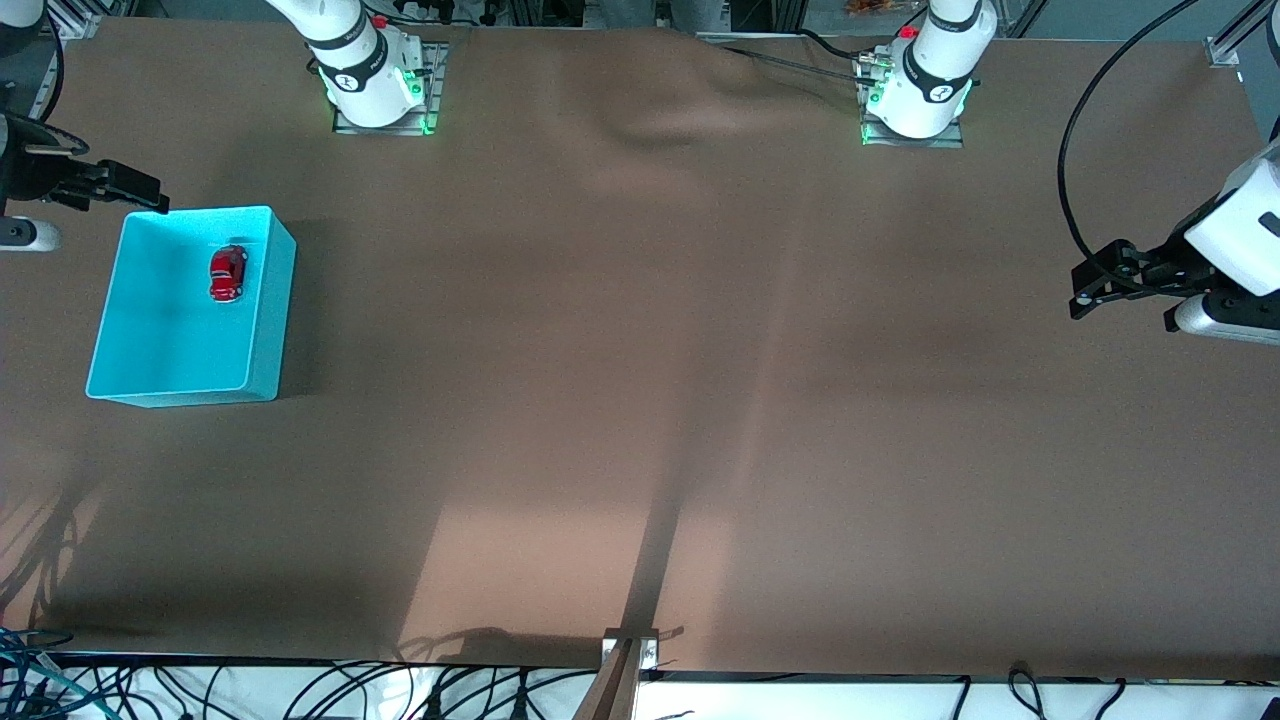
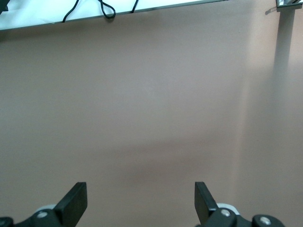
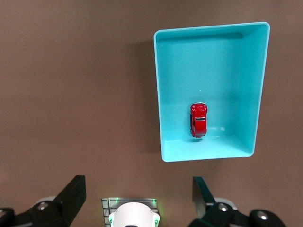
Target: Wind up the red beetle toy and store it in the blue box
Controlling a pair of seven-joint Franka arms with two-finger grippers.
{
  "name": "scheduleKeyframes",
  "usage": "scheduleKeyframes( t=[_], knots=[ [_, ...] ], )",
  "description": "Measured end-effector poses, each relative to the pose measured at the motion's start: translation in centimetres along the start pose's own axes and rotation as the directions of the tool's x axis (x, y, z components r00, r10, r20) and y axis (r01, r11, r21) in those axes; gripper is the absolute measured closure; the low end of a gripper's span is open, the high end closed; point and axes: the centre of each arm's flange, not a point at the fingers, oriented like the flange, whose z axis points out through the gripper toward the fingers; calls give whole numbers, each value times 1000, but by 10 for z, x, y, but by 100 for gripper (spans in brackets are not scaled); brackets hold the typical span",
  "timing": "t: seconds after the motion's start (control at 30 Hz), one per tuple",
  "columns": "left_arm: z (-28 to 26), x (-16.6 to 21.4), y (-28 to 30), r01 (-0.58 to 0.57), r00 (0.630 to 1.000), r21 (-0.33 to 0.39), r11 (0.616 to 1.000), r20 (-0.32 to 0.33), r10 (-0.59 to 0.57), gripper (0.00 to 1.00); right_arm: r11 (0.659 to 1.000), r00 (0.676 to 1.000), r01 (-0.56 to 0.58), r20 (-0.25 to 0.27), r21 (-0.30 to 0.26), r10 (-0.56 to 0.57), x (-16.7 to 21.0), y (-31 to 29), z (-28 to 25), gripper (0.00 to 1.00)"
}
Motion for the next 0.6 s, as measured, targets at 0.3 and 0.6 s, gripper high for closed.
scheduleKeyframes(
  t=[0.3,0.6],
  knots=[
    [0,0,0,0,1000,0,1000,0,0,0,1000,1000,12,3,-11,-12,11,-8,-16,0],
    [0,0,0,0,1000,0,1000,0,0,0,1000,1000,14,11,-15,-14,24,-9,-14,0]
  ],
)
